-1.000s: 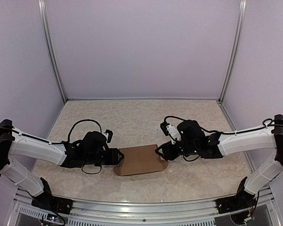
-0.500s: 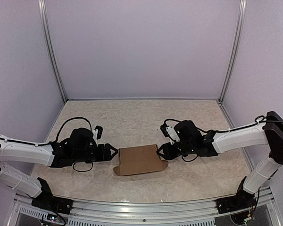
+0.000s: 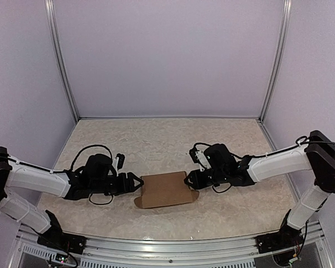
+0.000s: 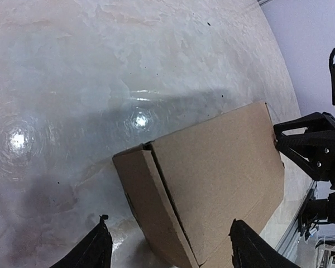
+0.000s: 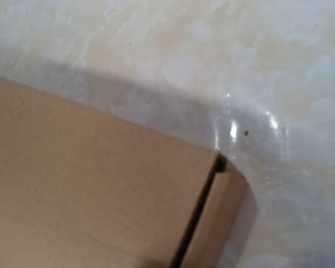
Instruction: Fold the paper box
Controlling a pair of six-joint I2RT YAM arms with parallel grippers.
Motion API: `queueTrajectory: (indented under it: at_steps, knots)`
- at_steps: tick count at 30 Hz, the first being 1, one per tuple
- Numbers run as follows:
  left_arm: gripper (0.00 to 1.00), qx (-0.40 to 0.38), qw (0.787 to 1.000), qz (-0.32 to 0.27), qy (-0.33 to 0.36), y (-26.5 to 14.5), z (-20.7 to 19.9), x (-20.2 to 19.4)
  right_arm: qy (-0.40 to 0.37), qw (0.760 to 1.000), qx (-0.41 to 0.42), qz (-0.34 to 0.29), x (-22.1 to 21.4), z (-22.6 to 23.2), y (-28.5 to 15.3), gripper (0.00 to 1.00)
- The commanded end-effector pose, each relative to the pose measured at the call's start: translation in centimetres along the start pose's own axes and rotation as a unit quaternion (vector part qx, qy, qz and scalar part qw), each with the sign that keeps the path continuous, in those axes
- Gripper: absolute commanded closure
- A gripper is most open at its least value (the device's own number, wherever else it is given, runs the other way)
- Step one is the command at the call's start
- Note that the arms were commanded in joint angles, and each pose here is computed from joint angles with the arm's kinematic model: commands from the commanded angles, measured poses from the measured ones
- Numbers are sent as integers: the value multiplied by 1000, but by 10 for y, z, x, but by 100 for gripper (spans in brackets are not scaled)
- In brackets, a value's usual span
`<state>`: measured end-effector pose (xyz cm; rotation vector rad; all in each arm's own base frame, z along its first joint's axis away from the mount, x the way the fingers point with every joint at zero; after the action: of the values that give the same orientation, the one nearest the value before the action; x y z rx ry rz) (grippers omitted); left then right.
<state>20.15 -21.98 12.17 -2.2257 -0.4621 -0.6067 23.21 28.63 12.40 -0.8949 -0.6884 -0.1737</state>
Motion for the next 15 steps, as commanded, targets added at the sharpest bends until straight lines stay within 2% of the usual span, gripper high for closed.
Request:
queueTrajectory:
  at_steps: [1, 11, 15]
  knots:
    - [29, -24, 999, 18, -17, 10, 0, -5, 23, 1000, -7, -10, 3, -7, 3, 73]
    - [26, -26, 998, 33, -41, 23, 6, -13, 19, 1000, -11, -3, 1, -9, 2, 76]
    - [21, -23, 998, 32, -49, 25, 7, -14, 21, 1000, -13, 4, -3, -12, 4, 77]
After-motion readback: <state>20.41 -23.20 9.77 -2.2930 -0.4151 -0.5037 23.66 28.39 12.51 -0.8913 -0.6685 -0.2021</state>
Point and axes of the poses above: each gripper's point midway between its finger pads, its own y axis out along the fingers, its own z axis along the line the jaws close on, x = y × z, the point moved 8 cm from there along -y, back along the fingers, and after that the axes turned 3 degrees about y, right-handed, at the moved point
